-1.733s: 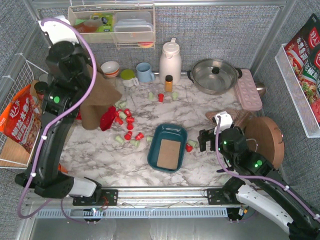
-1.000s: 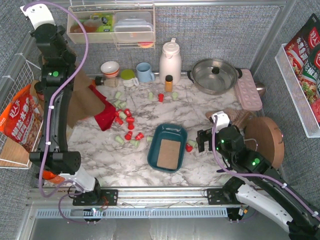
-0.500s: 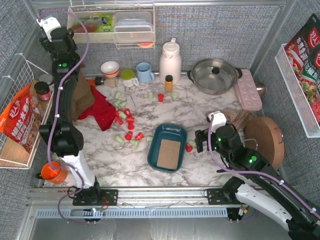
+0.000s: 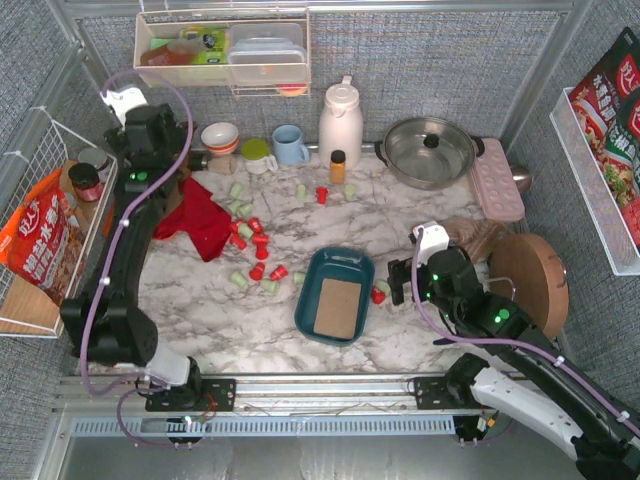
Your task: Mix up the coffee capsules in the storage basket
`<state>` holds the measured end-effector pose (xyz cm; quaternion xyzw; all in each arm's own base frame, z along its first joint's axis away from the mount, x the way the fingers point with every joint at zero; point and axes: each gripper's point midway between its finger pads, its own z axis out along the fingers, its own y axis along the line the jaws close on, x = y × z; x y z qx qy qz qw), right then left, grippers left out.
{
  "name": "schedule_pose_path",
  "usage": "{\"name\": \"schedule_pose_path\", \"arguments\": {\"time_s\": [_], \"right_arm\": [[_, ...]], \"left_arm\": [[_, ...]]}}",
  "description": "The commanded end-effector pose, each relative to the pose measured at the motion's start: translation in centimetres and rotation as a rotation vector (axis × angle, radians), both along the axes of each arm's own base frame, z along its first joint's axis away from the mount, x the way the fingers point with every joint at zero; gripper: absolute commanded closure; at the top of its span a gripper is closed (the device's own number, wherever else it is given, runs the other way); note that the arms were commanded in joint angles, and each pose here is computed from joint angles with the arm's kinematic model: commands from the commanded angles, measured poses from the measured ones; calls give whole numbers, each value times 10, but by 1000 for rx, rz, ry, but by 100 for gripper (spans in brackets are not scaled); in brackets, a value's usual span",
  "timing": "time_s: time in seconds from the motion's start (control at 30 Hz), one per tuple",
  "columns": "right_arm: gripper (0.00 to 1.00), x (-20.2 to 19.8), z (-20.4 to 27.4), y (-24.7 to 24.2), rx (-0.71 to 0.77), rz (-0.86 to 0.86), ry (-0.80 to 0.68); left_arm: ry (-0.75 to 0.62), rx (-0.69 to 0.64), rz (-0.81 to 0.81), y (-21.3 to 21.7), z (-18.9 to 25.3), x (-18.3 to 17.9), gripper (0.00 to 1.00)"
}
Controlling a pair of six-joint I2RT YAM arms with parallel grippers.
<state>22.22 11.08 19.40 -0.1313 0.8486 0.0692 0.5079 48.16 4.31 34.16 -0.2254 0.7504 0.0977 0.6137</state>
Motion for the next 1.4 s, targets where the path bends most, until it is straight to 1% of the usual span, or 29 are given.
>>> {"name": "schedule_pose_path", "arguments": {"time_s": [0.0,0.17,0.33,0.47,0.57,0.63,0.77,0.87,0.97,1.13,1.23,1.37], "right_arm": [[2,3,4,8,21,25,-6],[5,8,-2,24,39,56,32],[14,20,0,71,112,185,59],[17,35,-15,105,49,284,100],[17,42,-37,126,-14,345,157],[18,47,-54,137,-55,356,209],[19,57,-86,154,-104,293,288],[18,67,-99,161,-82,110,302],[19,64,-111,171,-71,-26,275],[19,58,-122,177,-143,-178,222],[22,57,-121,169,-158,-234,189],[27,54,-123,167,-143,-242,192]], "left_arm": [[9,-30,-128,-24,-5,-37,1],[9,-74,-281,-47,-16,-103,1],[33,-130,-427,-72,-52,-146,1],[61,-142,-497,-83,-84,-169,1],[72,-112,-504,-80,-95,-179,1],[69,-99,-503,-78,-98,-185,1],[20,-104,-514,-80,-98,-193,1],[-14,-92,-493,-75,-99,-200,1],[-32,-79,-476,-71,-101,-205,1],[-54,-68,-474,-69,-98,-209,1],[-60,-68,-477,-70,-97,-210,1],[-64,-70,-481,-70,-97,-211,1]]}}
